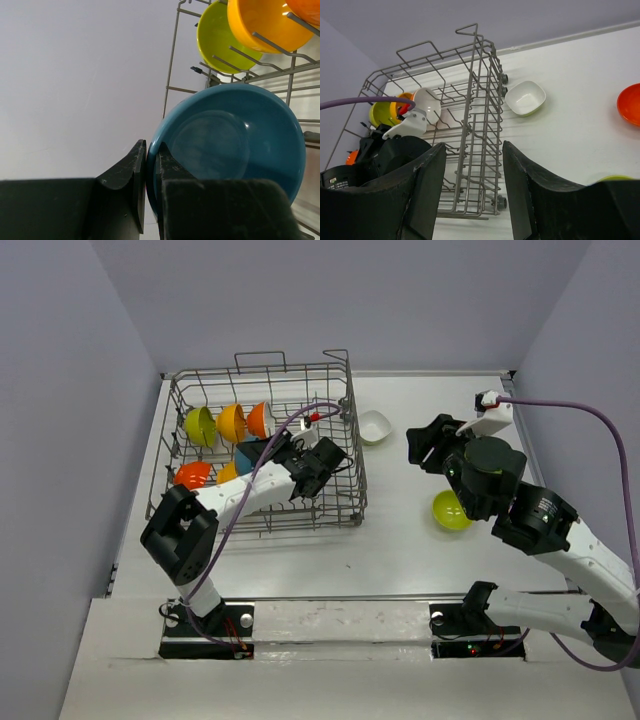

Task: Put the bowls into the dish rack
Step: Insert the bowl into the dish rack.

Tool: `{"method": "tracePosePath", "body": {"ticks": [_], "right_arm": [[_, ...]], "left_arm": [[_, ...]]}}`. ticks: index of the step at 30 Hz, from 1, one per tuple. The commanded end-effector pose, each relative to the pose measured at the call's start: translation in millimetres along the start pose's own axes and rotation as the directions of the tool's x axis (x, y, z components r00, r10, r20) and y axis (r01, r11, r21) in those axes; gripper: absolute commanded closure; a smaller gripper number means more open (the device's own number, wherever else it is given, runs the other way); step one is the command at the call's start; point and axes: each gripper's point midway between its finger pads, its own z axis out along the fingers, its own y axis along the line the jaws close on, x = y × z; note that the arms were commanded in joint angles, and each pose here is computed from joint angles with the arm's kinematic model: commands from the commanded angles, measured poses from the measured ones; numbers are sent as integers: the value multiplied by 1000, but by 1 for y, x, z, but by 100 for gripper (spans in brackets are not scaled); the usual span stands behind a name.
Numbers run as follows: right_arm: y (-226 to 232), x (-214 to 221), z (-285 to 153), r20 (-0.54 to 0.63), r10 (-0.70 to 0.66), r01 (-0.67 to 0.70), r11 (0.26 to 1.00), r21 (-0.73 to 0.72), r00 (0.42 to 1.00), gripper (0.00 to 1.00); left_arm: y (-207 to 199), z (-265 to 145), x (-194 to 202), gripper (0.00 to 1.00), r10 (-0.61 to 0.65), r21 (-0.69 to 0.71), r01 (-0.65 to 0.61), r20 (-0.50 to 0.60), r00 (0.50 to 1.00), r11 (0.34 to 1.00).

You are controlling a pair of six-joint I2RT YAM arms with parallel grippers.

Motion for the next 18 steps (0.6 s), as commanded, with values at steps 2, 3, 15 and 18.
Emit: {"method": "tracePosePath", "body": {"ticks": [2,3,15,18], "right_arm": [[1,-15,-3,53,42,-42,999,-4,998,45],[1,-16,-3,54,42,-42,999,-3,998,45],[3,-18,-3,54,42,-42,999,-9,998,45],[4,-17,-2,53,41,-41,999,-8,998,45]], "left_arm": [[14,-2,5,100,-5,-73,4,-8,1000,997],[13,-3,5,100,-1,-70,1,-5,1000,998],[7,-9,3,100,41,-71,-40,12,999,997],[7,-10,2,100,40,-70,-38,15,999,997]]}}
